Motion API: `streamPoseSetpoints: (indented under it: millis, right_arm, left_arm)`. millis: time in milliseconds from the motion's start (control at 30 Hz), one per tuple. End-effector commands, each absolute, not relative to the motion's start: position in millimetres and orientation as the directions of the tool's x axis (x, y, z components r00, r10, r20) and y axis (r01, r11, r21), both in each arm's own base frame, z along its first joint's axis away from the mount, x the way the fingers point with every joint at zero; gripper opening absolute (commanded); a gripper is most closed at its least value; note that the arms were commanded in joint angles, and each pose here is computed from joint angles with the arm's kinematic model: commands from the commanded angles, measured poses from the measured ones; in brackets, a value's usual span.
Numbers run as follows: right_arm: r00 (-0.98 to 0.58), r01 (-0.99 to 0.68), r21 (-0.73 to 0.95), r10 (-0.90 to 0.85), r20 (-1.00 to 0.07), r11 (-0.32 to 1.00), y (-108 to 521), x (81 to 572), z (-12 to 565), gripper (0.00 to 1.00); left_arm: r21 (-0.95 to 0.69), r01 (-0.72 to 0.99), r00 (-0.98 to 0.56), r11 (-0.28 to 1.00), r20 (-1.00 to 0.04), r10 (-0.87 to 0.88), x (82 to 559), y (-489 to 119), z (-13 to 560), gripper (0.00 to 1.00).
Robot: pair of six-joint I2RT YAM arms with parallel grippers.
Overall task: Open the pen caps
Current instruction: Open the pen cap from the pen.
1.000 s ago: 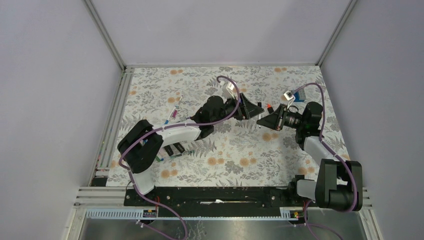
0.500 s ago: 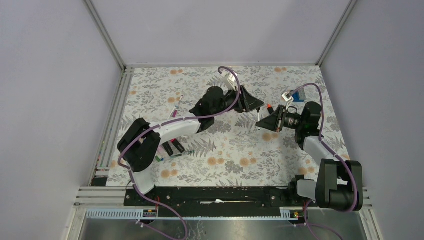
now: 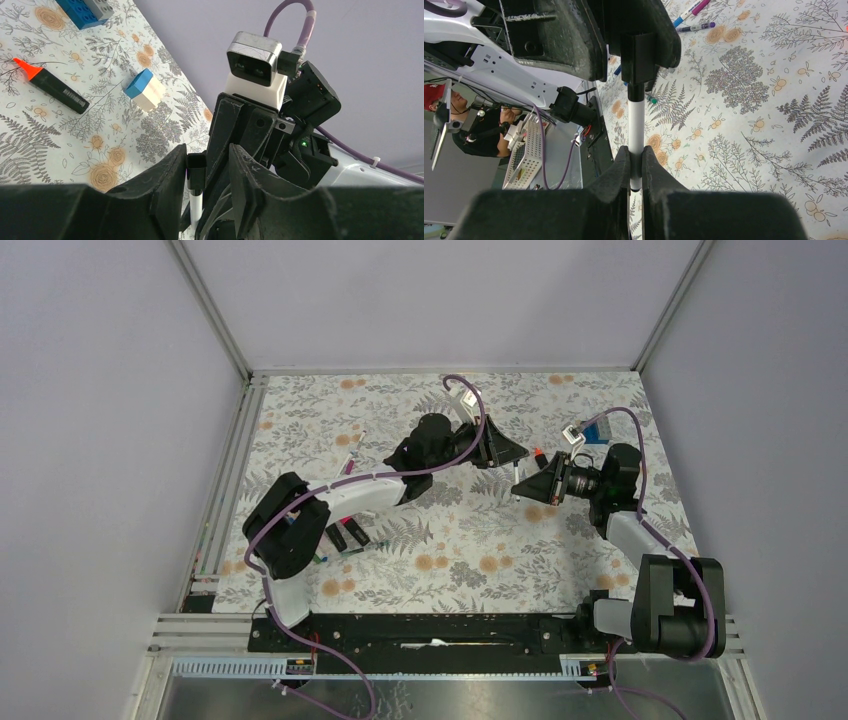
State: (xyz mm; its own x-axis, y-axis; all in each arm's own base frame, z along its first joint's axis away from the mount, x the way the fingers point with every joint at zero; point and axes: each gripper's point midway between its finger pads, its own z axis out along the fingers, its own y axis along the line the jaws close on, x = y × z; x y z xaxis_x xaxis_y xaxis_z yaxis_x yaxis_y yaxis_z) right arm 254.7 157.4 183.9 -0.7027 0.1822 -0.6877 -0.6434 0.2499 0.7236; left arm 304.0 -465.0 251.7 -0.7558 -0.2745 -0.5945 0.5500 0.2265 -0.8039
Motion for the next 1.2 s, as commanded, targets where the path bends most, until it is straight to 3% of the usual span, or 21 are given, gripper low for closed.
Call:
streamPoseSetpoints:
  millis: [0, 167, 367, 533, 700, 900, 1167]
  right_arm:
    - [-0.663, -0.695, 0.681, 0.161, -0.731, 0.233, 159.5, 259.9, 198.0, 0.00]
    - [-0.666, -0.691, 0.684, 0.162, -0.728, 0.232, 159.3, 260.2, 197.4, 0.00]
    - [-0.670, -0.689, 0.688, 0.161, -0.725, 0.230, 159.4, 259.5, 196.2, 0.00]
    - [-0.682, -0.681, 0.698, 0.153, -0.715, 0.222, 160.5, 258.5, 191.1, 0.00]
    - [-0.714, -0.662, 0.723, 0.128, -0.689, 0.200, 167.2, 252.4, 180.0, 0.00]
    - [-0.751, -0.628, 0.755, 0.108, -0.652, 0.190, 172.7, 250.5, 167.3, 0.00]
    - [-0.782, -0.592, 0.784, 0.103, -0.615, 0.186, 174.4, 252.8, 156.8, 0.00]
  left_arm:
    - [-0.790, 0.597, -0.740, 0.137, -0.609, -0.287, 297.1, -469.9, 278.4, 0.36]
    - [-0.794, 0.593, -0.745, 0.134, -0.604, -0.283, 296.0, -470.0, 276.2, 0.34]
    - [-0.798, 0.591, -0.754, 0.115, -0.597, -0.275, 295.5, -473.1, 274.9, 0.00]
    - [-0.764, 0.633, -0.698, 0.127, -0.634, -0.331, 315.6, -465.9, 294.8, 0.00]
    - [-0.679, 0.713, -0.526, 0.173, -0.682, -0.508, 379.4, -434.9, 355.4, 0.00]
    - [-0.646, 0.721, -0.346, 0.249, -0.648, -0.679, 441.3, -390.6, 402.1, 0.00]
    - [-0.621, 0.718, -0.255, 0.314, -0.654, -0.712, 468.5, -361.0, 413.7, 0.00]
